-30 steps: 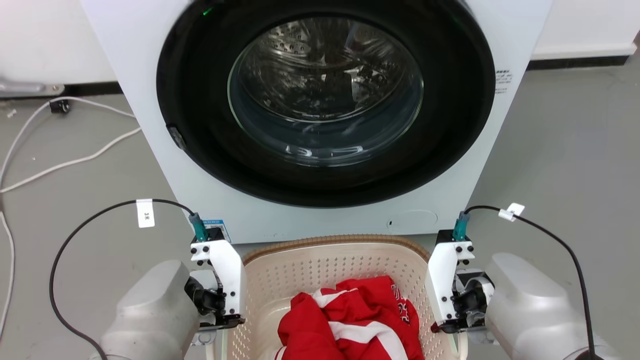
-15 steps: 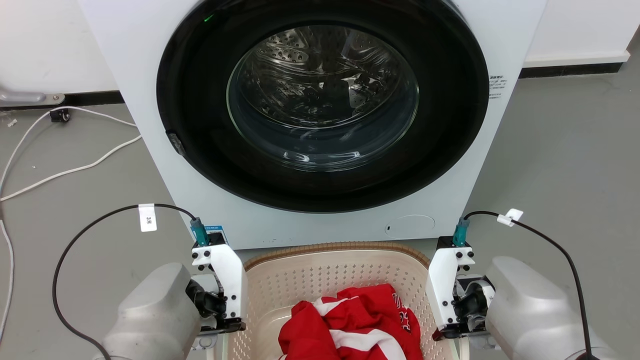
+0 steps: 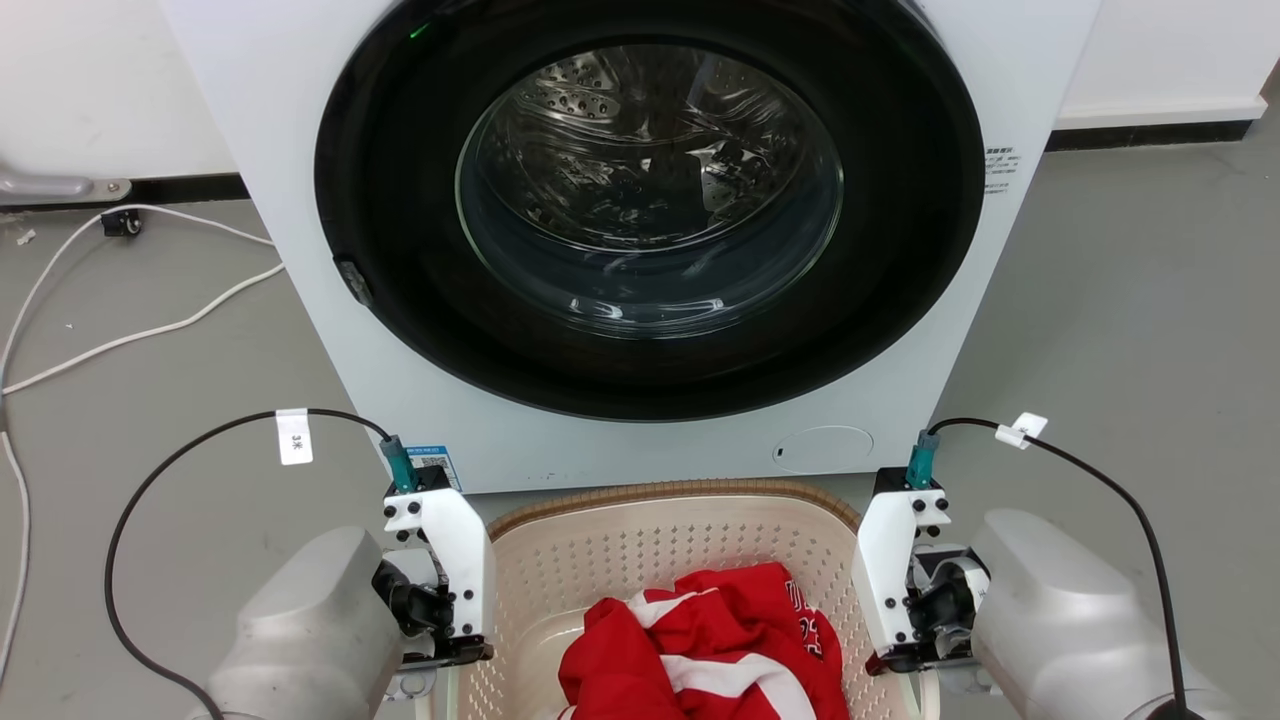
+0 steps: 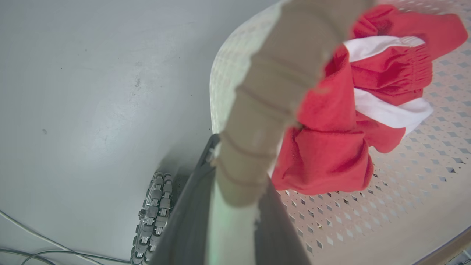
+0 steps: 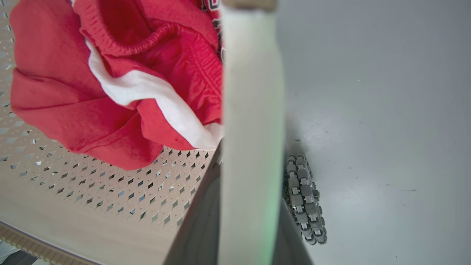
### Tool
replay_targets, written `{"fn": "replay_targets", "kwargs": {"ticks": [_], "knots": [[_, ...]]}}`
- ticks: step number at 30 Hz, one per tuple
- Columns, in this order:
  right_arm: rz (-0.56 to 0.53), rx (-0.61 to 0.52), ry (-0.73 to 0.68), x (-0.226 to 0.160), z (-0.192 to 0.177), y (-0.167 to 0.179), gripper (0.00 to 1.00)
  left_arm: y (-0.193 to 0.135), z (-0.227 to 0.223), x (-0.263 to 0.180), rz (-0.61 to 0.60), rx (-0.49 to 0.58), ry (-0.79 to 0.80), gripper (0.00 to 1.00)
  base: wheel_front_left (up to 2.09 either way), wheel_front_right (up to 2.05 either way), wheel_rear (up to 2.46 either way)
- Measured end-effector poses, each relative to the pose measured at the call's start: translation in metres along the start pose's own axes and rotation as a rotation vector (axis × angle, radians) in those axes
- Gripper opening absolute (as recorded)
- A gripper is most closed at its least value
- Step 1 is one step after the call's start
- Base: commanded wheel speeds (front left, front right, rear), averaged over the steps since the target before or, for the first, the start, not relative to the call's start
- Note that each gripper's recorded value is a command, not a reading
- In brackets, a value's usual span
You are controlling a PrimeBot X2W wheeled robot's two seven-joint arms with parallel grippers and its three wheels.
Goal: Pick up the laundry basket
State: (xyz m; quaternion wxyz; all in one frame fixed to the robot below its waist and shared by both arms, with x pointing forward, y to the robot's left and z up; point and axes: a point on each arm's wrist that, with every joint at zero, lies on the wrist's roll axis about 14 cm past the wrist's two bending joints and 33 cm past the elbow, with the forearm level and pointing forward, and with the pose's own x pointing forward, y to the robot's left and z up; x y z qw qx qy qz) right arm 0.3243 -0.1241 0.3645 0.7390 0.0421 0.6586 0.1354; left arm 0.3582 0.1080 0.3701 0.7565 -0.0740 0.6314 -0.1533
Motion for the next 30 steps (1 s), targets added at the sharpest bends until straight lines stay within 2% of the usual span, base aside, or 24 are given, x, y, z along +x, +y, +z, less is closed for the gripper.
{"fn": "replay_targets", "kwargs": {"ticks": [30], "knots": [[0.005, 0.012, -0.025, 0.0033, 0.0032, 0.0006, 0.0, 0.0012, -0.0021, 0.0013, -0.009, -0.022, 0.002, 0.0, 0.0, 0.0, 0.0]]}}
